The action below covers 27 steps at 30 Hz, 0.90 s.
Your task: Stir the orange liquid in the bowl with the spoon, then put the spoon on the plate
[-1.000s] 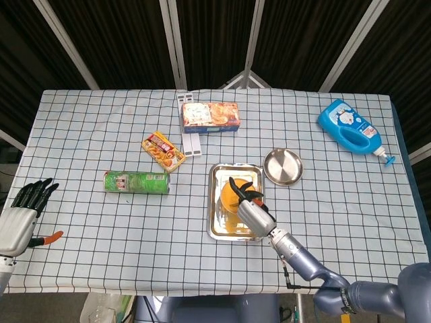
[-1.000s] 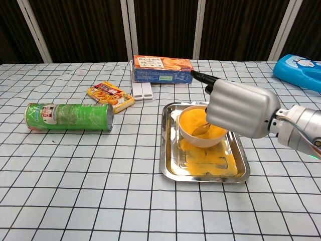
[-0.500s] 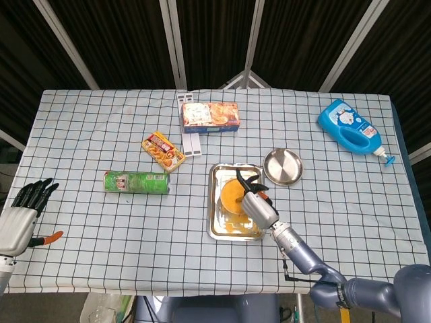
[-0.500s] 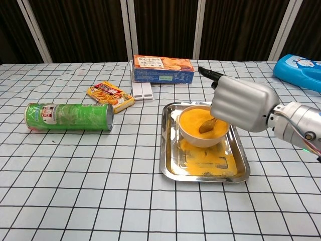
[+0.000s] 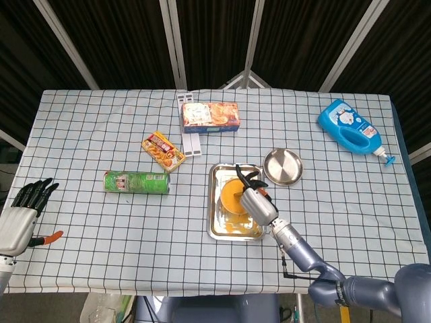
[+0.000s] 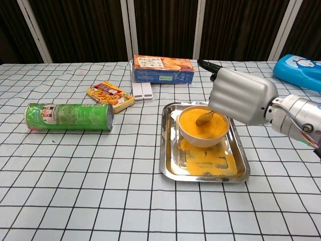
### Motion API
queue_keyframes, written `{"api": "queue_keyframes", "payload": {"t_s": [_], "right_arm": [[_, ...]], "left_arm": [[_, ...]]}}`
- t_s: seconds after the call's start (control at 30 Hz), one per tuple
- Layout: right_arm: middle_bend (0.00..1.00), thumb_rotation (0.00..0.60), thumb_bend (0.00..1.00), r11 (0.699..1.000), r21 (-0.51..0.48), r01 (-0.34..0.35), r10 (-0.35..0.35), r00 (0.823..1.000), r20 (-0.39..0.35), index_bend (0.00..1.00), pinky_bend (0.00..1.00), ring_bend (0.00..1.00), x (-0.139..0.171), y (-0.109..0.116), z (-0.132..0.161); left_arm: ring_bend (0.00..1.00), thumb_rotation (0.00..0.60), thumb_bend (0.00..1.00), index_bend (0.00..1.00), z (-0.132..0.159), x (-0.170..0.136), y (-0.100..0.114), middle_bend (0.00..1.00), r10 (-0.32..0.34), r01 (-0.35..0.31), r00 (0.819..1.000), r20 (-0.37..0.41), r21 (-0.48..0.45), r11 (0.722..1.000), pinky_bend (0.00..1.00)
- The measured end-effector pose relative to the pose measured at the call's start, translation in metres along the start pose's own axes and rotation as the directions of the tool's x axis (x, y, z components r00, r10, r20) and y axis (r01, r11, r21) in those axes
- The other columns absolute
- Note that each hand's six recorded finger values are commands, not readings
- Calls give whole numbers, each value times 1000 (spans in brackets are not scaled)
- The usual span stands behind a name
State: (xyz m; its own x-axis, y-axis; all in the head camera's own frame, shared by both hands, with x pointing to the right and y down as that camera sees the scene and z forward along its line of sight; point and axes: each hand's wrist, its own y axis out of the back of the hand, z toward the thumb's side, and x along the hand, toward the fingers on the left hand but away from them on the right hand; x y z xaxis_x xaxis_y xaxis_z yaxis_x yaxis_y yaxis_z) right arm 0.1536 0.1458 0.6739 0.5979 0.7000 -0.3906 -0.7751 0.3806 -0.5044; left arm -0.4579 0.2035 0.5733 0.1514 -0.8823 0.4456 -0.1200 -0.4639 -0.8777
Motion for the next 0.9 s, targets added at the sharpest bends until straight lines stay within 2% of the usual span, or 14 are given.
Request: {"api": "queue_keyframes", "payload": {"t_s": [0.5,0.9], "right_arm": [[711,600,705,999,-18,49,-50,998,-37,829,0,390,20,25,-4],[711,600,706,1000,0,19,-19,997,-74,829,0,390,31,14,3]], "left_arm": [[0,600,0,0,1,-1,1,0,7,-7,1000,6,2,1000,0],[0,600,0,0,1,-1,0,0,5,-5,1000,4,2,1000,0]]}}
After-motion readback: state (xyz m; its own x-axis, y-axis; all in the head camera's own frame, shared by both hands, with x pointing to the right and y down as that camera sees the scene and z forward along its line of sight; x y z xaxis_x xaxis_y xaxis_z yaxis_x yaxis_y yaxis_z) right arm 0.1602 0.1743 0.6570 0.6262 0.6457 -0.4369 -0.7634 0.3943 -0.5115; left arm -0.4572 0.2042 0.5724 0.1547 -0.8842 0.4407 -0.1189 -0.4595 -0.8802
